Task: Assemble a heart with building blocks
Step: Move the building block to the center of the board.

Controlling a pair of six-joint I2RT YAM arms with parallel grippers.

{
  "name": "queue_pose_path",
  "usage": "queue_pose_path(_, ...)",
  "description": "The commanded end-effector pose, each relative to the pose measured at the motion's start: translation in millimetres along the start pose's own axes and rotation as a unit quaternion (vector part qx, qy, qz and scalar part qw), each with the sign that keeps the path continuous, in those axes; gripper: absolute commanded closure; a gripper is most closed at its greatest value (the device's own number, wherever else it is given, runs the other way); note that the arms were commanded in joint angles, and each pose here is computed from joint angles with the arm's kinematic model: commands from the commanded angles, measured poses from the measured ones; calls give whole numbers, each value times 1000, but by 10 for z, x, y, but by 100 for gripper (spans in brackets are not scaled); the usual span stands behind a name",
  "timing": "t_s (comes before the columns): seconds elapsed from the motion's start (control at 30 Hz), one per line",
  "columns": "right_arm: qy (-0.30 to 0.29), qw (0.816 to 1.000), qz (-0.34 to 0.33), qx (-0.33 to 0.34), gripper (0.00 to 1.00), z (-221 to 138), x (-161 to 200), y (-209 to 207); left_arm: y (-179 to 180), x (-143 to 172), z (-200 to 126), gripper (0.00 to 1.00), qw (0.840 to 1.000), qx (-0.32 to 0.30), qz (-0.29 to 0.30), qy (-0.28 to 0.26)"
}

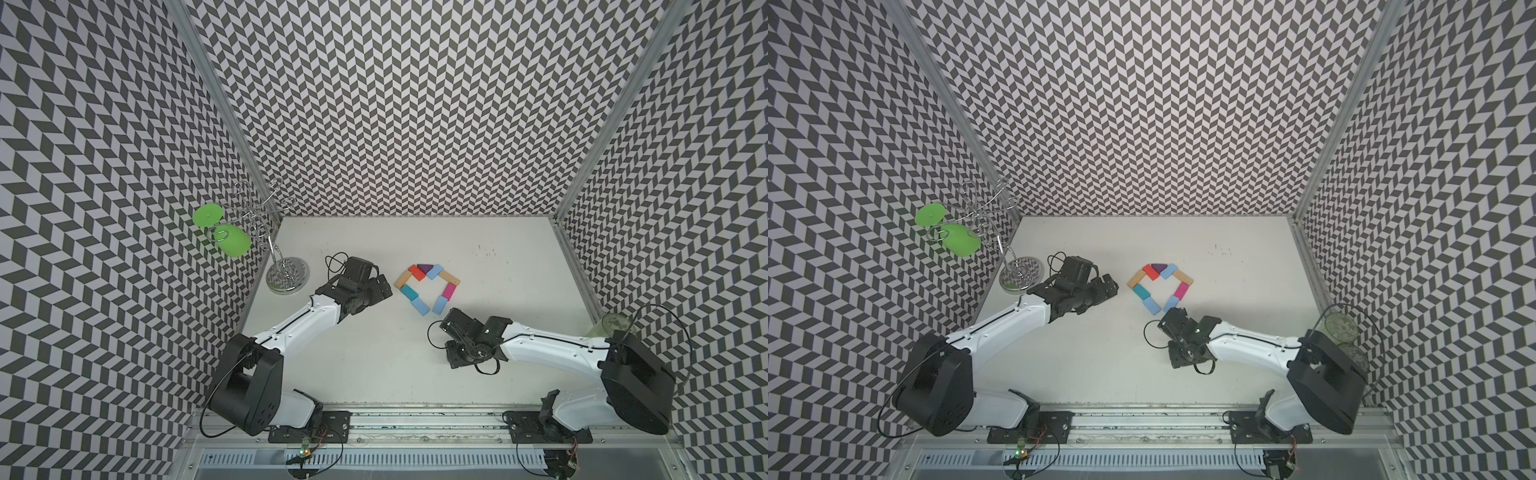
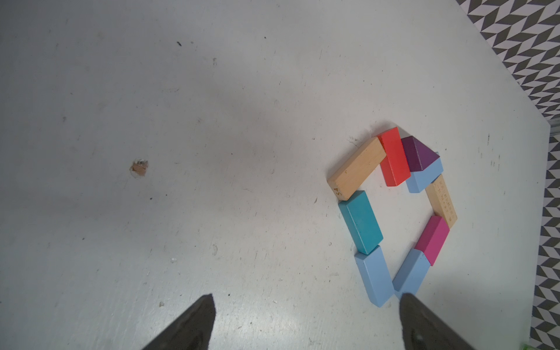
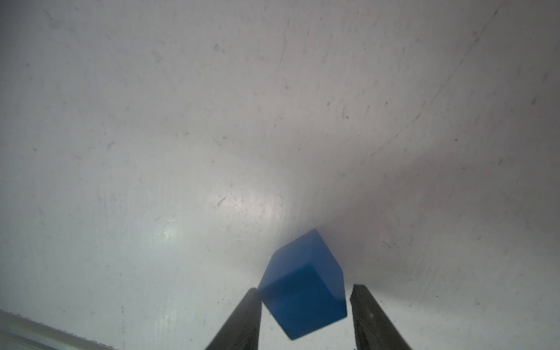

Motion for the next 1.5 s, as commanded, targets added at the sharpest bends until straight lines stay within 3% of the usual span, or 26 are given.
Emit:
queue_pose_path(0.0,-4,1000,0,6,55,44,11,11,3,-15,-56,3,1000,8,-3,-9)
queue_pose_path(0.53,-22,998,-43,32,66,1,-186,108,31,13,-58,3,1000,7,-7,-8)
queue_pose_path(1.47,-56,976,-191,91,60,208,-620,231,91,21,-78,3,1000,5,-11,-13)
Point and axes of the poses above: each gripper's point midway between its finger pads, its own z axis out along the fingers, its own y axis along the line the jaws close on, x = y × z, the point moved 6 cm from there along -z, back along the fingers
